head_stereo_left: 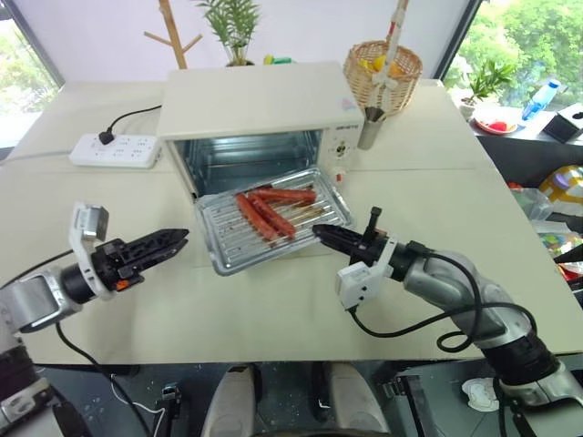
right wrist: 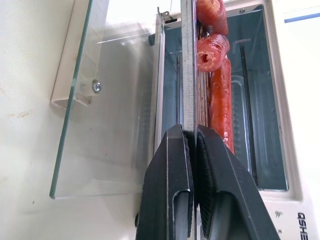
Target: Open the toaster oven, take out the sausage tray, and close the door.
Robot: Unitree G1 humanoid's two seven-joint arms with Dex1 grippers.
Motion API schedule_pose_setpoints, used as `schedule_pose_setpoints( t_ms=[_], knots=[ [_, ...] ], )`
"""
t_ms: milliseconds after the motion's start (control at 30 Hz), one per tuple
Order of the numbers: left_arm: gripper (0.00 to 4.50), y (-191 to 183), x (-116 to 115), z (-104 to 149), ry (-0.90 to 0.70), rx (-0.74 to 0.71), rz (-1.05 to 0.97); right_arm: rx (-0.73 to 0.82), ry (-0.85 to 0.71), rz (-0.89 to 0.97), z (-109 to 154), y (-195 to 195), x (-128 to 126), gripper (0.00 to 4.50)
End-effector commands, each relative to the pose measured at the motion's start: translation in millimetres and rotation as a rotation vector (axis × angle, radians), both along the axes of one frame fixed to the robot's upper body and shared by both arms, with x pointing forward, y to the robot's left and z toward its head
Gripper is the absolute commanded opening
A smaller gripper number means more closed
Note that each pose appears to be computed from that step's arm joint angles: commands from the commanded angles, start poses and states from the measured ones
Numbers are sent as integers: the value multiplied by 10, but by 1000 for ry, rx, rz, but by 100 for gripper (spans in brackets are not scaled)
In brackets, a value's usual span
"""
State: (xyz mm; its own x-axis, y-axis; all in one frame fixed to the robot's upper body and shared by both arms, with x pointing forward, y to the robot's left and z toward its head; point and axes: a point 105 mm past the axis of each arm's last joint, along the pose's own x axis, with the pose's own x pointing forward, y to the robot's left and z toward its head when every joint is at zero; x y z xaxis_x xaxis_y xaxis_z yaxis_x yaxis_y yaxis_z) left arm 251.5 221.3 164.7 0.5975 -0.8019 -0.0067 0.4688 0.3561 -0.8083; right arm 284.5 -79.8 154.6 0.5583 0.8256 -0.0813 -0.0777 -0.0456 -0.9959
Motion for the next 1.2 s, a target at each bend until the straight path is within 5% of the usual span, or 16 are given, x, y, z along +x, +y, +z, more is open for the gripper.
schedule_pose_setpoints(
  t_ms=[33,500,633,833,1200],
  knots=[
    [448,-49,-42,58,-7,-44,8,37,-42,45,134,59,-52,0],
    [448,-393,112,-25,108,-196,47,22,-30,79,110,123,-103,0],
    [321,-431,146,-68,128,-207,56,22,-36,78,127,130,-97,0],
    [8,-441,173,-106,148,-223,65,23,-42,84,147,144,-102,0],
    [3,-372,224,-178,185,-270,101,0,-27,83,119,114,-96,0]
  ],
)
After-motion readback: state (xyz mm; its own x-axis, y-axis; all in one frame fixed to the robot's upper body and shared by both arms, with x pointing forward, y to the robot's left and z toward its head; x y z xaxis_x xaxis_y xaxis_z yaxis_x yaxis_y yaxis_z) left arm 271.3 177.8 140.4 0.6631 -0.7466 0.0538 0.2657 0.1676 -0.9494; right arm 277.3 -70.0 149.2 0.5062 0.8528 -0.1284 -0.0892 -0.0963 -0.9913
